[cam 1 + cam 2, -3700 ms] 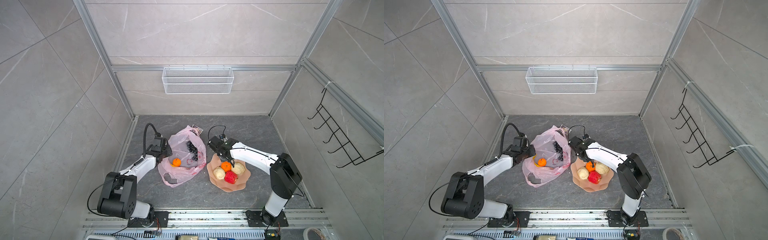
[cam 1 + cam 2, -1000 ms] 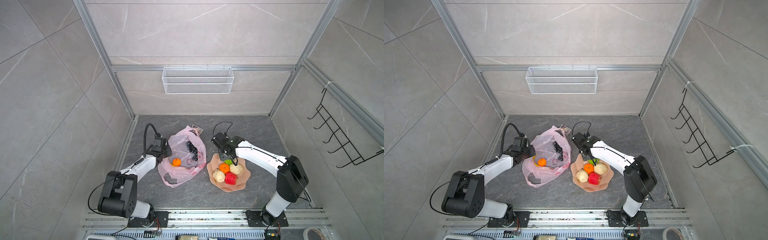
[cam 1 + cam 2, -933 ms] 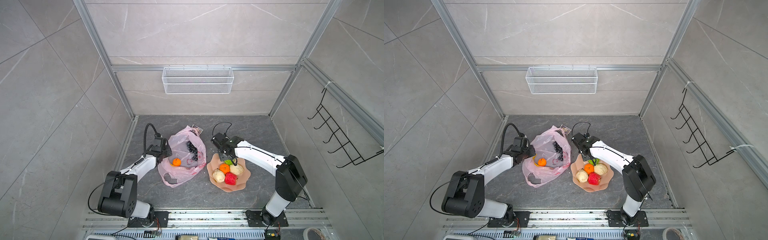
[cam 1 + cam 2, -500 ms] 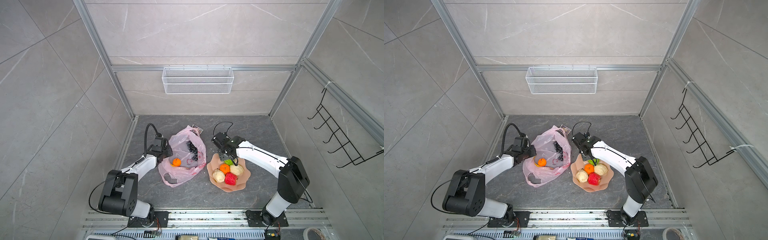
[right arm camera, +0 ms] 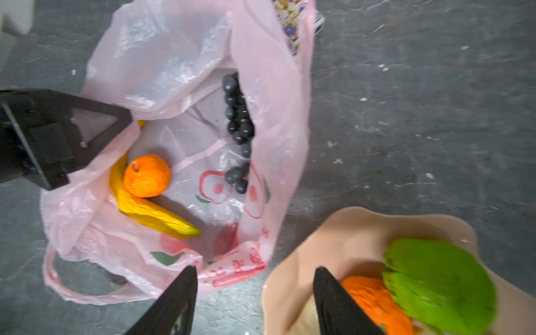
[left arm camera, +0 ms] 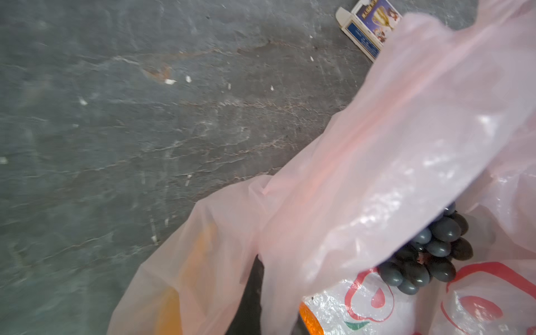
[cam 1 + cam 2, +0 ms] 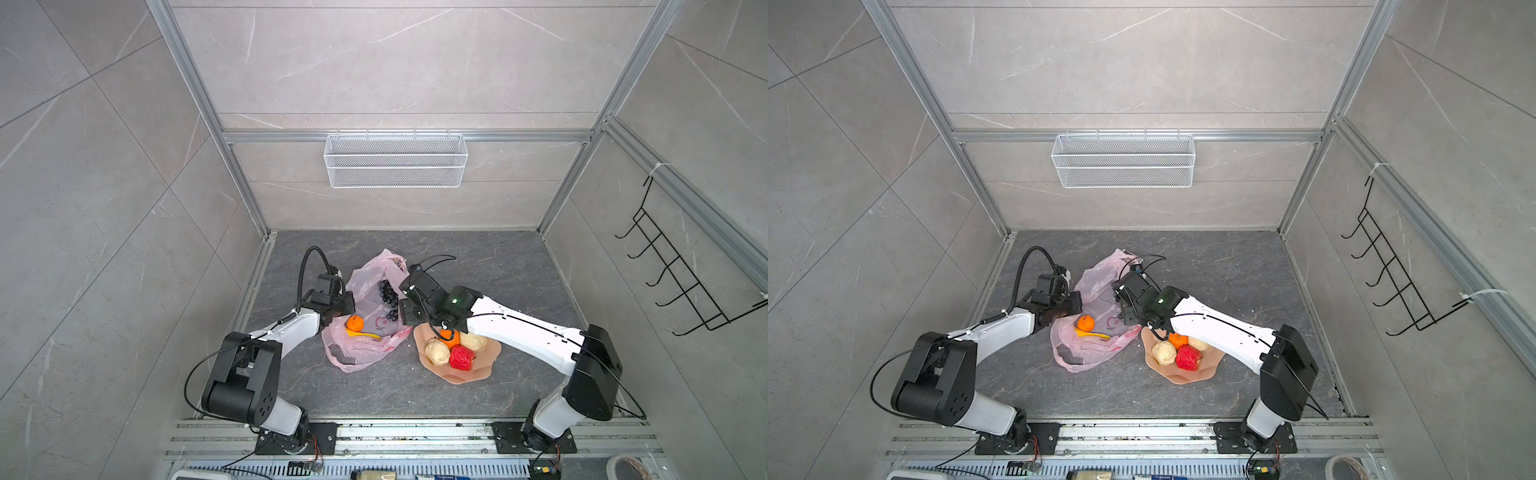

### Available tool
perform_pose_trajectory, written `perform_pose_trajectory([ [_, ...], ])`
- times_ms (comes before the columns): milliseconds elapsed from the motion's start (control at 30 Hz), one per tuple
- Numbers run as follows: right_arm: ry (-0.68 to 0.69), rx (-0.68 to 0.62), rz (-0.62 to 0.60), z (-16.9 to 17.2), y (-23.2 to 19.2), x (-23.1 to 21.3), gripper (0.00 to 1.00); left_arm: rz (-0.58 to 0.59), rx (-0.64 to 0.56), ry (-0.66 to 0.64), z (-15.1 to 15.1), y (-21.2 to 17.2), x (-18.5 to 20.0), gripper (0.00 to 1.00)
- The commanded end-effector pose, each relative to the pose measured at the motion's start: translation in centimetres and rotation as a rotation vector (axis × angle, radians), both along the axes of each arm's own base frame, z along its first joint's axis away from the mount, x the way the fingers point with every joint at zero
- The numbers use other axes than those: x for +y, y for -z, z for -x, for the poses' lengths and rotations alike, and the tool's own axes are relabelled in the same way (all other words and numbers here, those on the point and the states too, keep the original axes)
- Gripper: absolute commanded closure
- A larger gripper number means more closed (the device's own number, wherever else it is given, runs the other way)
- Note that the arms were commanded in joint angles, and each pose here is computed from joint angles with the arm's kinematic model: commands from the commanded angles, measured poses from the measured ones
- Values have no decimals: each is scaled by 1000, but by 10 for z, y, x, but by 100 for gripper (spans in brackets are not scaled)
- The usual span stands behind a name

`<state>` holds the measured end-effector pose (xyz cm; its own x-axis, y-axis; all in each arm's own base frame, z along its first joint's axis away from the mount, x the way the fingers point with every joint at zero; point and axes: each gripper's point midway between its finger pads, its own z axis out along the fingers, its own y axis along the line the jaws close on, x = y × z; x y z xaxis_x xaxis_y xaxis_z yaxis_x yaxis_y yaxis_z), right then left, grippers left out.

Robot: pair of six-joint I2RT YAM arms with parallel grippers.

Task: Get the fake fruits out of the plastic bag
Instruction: 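Move the right gripper back over the bag opening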

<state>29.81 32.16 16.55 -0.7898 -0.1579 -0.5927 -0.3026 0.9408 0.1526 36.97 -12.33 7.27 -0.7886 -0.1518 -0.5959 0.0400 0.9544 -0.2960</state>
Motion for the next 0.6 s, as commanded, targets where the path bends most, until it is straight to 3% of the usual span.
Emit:
perform_pose_trajectory([
  [0, -28, 30, -150, -2, 2, 44, 36, 51, -47, 11, -13, -13, -4, 95],
  [333, -115, 117, -247, -7, 33, 111, 47, 124, -5, -91, -14, -3, 20, 95],
  [567, -125, 137, -233, -19, 52, 133, 51, 120, 10, -110, -14, 1, 24, 95],
])
